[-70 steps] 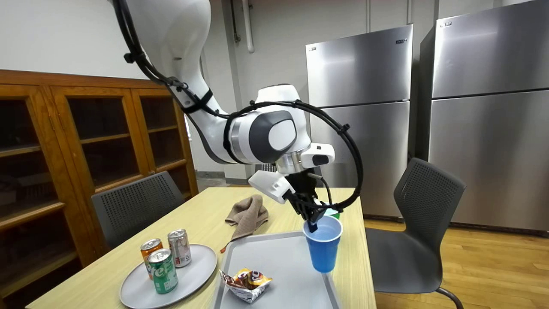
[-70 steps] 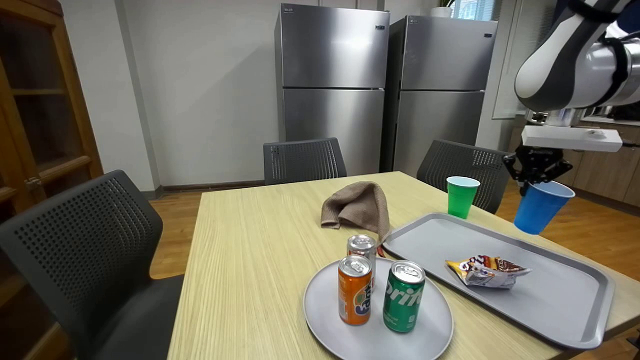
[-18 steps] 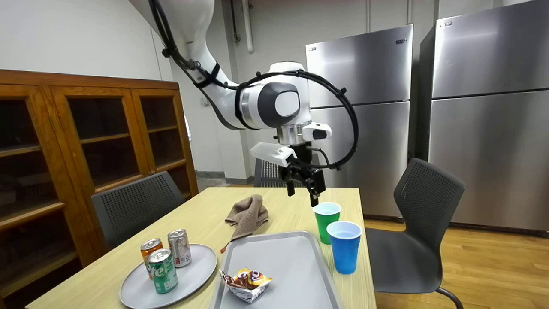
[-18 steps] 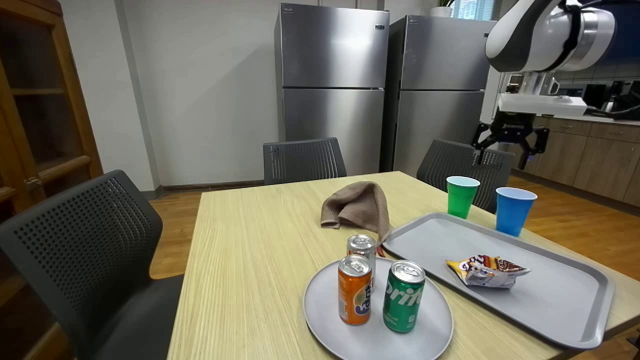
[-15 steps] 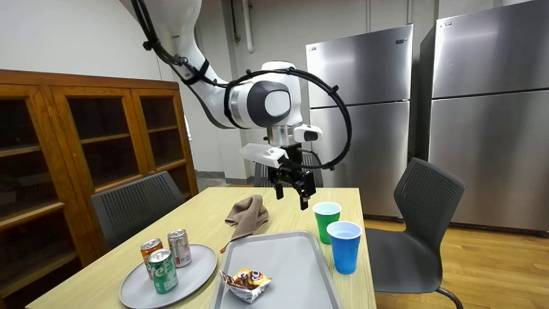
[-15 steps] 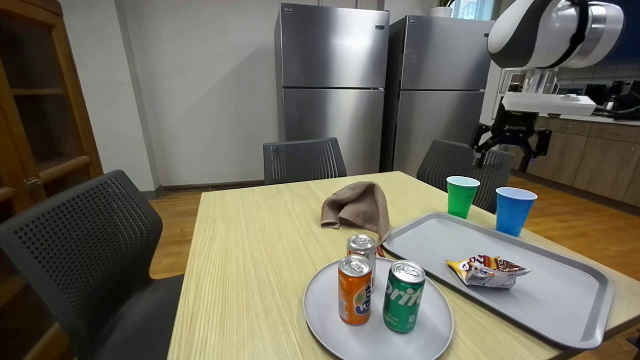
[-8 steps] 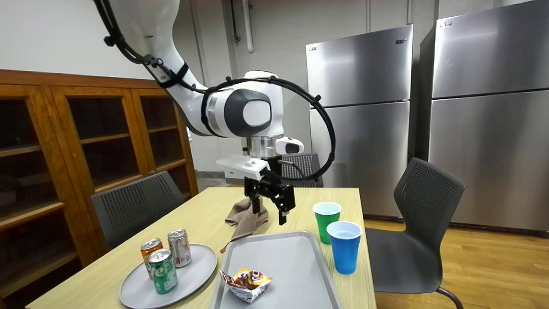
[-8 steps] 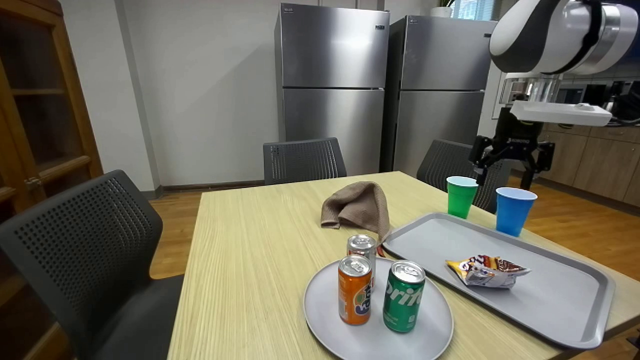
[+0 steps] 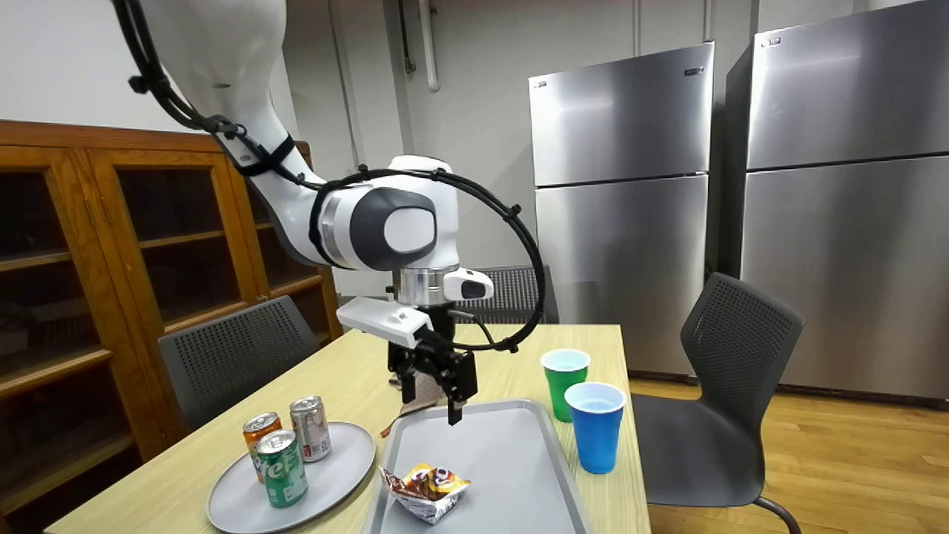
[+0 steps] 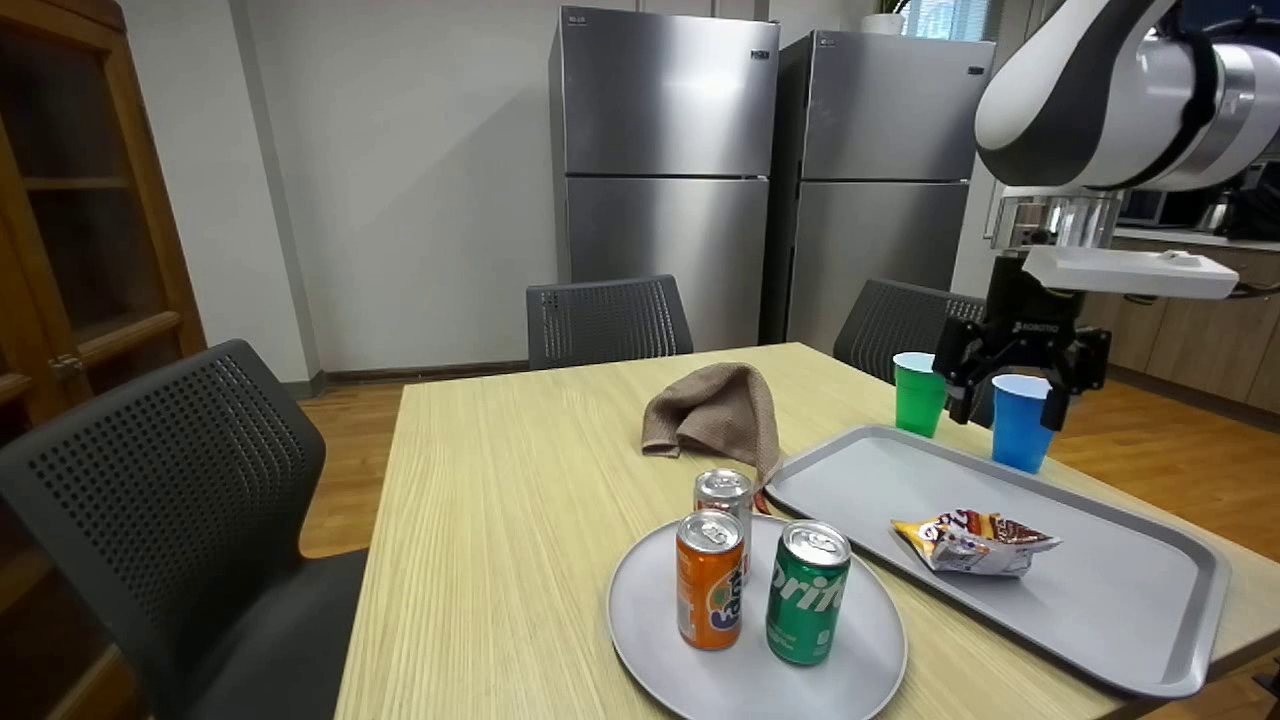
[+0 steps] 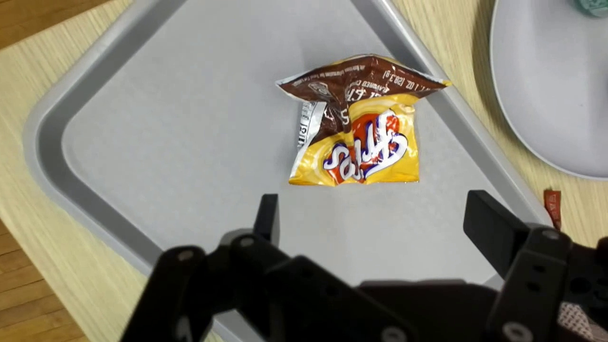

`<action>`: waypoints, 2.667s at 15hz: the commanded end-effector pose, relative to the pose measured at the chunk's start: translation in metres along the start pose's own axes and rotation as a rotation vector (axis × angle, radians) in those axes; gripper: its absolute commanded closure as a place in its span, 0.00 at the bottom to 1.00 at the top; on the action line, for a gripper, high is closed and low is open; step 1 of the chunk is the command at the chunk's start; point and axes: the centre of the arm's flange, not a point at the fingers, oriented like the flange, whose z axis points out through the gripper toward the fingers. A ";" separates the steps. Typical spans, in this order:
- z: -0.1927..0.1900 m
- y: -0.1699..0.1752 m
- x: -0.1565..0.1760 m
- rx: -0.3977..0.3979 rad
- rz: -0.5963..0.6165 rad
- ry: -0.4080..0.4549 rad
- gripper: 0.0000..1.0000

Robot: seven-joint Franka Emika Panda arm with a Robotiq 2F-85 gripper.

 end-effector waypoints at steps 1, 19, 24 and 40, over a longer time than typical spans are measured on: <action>0.017 -0.007 -0.023 0.003 -0.030 0.033 0.00; 0.081 -0.010 -0.026 -0.038 0.001 0.037 0.00; 0.087 -0.010 -0.020 -0.043 0.004 0.028 0.00; 0.094 -0.015 -0.007 -0.040 -0.012 0.018 1.00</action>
